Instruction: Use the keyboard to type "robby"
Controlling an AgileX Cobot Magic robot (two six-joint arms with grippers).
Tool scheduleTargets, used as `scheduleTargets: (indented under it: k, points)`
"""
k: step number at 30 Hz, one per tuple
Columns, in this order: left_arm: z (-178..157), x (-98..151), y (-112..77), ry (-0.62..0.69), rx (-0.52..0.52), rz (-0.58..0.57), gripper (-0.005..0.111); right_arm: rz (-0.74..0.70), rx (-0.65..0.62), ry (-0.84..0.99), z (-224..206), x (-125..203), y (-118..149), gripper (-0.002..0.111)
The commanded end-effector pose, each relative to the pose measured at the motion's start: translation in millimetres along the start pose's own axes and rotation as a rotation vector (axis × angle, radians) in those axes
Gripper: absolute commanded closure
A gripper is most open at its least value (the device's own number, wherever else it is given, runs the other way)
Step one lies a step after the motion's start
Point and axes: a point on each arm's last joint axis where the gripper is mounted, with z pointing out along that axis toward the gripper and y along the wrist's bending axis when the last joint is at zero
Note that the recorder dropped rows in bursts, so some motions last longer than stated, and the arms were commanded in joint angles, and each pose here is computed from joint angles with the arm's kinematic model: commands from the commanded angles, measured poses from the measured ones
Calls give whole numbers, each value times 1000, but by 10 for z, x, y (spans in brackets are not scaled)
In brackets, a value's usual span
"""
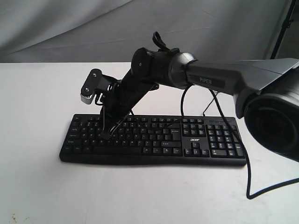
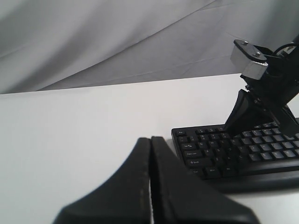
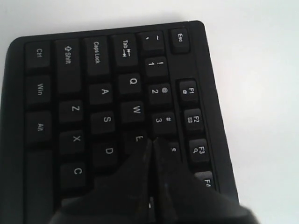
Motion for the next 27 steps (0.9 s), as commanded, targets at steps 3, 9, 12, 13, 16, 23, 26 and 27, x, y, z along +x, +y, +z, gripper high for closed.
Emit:
scheduleTargets:
  k: [3,9,12,13,16,23,26,27]
  points:
    - [1,8,-3,-5,5,3,107,-12,9,-7,-25,-33,0,108]
    - [1,8,-3,-5,5,3,107,-12,9,-7,-25,-33,0,108]
    - [1,8,-3,-5,5,3,107,-12,12,-9,-25,-35,-3,108]
    - [1,8,-3,-5,5,3,107,-8,14,-10,-25,-36,-5,108]
    - [1,8,-3,-5,5,3,107,-4,20,-14,-25,-39,-10,108]
    - [1,8,-3,-5,5,3,107,-3,28,1,-23,-30,-11,108]
    - [1,8,-3,-5,5,3,107,-2,36,-3,-23,-34,-19,108]
    - [1,8,-3,-5,5,3,107,-2,38,-4,-23,-35,-21,108]
